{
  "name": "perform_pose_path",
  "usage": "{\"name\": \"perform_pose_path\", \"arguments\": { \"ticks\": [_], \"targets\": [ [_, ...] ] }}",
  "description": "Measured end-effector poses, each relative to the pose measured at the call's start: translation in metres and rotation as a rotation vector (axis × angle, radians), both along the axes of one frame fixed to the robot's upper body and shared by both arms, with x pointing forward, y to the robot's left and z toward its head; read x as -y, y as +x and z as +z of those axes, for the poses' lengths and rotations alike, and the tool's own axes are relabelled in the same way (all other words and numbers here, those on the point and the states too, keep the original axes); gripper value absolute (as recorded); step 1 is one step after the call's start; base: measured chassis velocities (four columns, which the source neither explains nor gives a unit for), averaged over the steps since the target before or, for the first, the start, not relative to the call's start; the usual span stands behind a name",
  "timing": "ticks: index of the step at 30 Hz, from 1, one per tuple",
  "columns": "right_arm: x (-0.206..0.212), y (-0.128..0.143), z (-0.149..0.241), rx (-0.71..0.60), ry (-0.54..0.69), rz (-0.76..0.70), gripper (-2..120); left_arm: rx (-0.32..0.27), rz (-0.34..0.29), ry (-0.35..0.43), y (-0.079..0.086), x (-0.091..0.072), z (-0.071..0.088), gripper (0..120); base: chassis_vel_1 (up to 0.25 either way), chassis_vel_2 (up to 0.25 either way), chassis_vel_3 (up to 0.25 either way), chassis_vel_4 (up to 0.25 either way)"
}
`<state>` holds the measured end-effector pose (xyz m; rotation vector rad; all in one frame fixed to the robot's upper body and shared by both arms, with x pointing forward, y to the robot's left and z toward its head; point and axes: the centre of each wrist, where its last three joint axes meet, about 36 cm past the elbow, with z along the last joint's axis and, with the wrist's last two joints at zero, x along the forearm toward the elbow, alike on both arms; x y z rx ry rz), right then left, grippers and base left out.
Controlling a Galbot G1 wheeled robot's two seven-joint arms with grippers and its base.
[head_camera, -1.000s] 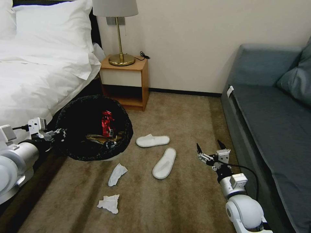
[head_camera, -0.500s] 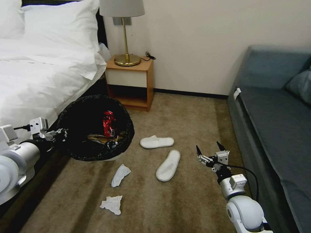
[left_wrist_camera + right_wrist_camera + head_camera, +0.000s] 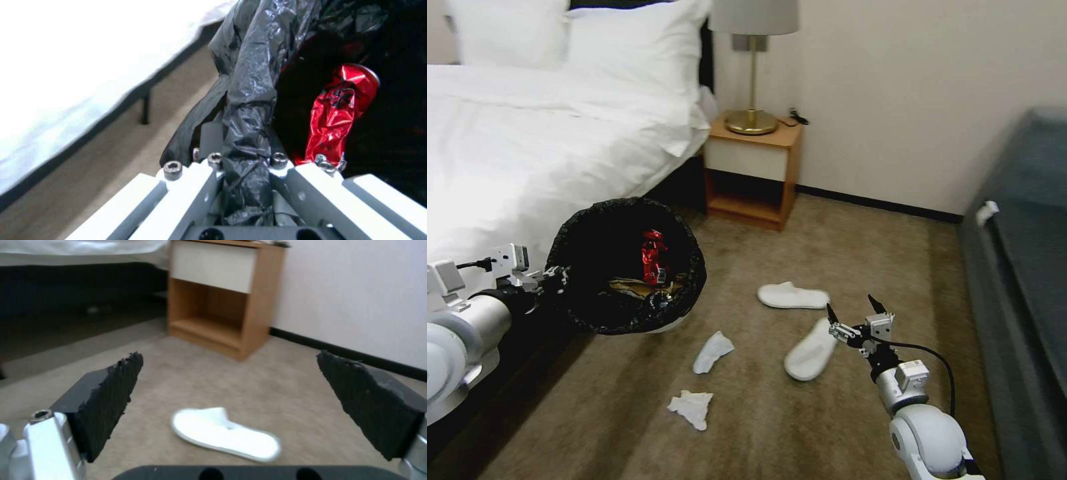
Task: Pick up the trash bin, then pick up the garbage on the floor and place it into the trash bin.
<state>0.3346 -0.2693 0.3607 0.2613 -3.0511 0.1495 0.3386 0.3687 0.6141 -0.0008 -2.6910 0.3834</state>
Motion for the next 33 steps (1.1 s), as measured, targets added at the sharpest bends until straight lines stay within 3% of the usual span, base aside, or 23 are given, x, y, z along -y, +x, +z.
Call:
{"name": "perform_pose_path", "arguments": {
  "ticks": [8, 15, 21, 24, 33],
  "targets": [
    [-0.003, 0.004, -0.003, -0.027, 0.018, 0.02, 100, 0.0, 0.002, 0.002, 0.0, 0.0, -0.001, 2, 0.118, 0.129, 0.13, 0.125],
    [-0.011, 0.016, -0.012, -0.129, 0.056, 0.094, 100, 0.013, 0.002, 0.017, 0.001, -0.002, 0.001, 2, 0.08, 0.087, 0.076, 0.076],
    [-0.03, 0.042, -0.024, -0.257, 0.132, 0.148, 100, 0.022, -0.002, 0.017, 0.001, -0.002, 0.003, 2, 0.0, 0.0, 0.0, 0.0],
    [-0.047, 0.071, -0.035, -0.365, 0.131, 0.239, 100, 0.032, -0.005, 0.019, 0.001, -0.002, 0.008, 2, 0.0, 0.0, 0.0, 0.0],
    [-0.094, 0.101, -0.066, -0.512, 0.133, 0.364, 100, 0.037, -0.008, 0.018, -0.001, -0.001, 0.01, 2, 0.0, 0.0, 0.0, 0.0]
  ]
}}
